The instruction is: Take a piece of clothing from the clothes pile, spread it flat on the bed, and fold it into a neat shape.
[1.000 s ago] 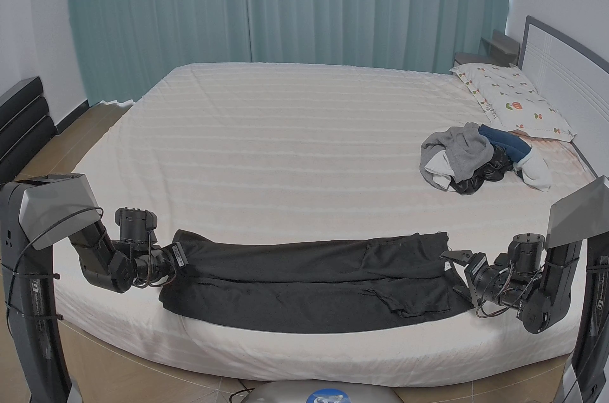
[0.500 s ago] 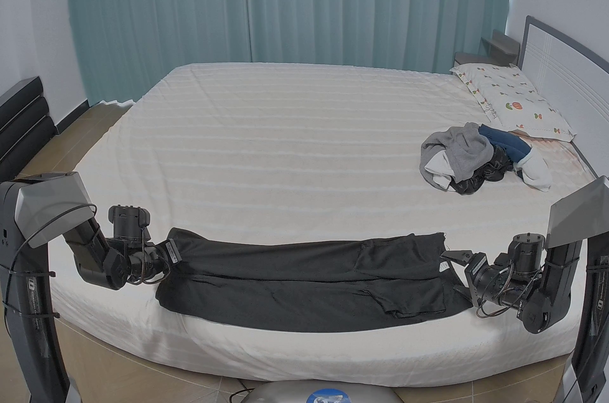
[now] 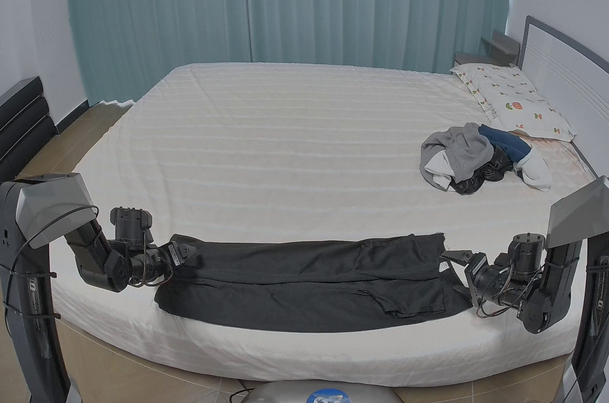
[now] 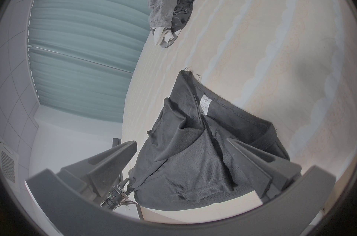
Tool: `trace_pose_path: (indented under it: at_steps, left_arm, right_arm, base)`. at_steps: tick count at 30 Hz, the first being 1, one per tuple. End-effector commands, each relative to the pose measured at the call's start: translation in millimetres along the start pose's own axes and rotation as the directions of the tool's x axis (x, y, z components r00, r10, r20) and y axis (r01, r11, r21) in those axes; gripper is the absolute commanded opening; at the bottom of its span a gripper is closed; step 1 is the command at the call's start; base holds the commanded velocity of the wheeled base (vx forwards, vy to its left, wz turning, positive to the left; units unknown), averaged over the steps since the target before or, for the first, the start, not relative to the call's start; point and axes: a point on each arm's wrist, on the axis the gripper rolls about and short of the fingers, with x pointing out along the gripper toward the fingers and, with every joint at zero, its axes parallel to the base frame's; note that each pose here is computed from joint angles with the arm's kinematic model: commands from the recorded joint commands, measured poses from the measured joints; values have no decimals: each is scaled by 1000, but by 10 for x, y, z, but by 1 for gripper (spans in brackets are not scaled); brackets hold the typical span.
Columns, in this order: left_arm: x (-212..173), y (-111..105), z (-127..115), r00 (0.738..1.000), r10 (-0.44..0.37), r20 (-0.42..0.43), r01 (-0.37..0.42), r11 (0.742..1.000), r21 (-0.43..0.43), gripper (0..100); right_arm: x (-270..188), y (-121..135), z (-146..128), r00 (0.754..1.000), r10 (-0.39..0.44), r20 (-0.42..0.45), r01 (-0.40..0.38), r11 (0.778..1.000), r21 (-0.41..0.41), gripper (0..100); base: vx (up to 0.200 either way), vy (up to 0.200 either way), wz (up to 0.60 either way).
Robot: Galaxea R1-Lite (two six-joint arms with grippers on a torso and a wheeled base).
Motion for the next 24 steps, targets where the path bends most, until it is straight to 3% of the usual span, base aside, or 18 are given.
trace_pose_path:
  at_steps: [1,7,8,24]
  left_arm:
    - [7,-16,-30,1000,-3,-9,3,1000,4,100]
    - [-10,-44,-90,1000,-8,-28,9,1000,14,100]
    - [-12,-66,-97,999,-13,-30,13,1000,18,0]
    - [-98,-28,-30,1000,-6,-11,6,1000,26,0]
  right_arm:
    - [1,3,-3,1000,1,-2,-1,1000,-1,100]
    - [0,1,0,1000,1,0,-1,1000,0,100]
    - [1,3,-3,1000,1,-2,-1,1000,-1,100]
    - [-2,4,10,1000,5,0,-5,1000,3,100]
  base:
    - [0,0,0]
    - [0,0,0]
    - [0,0,0]
    - [0,0,0]
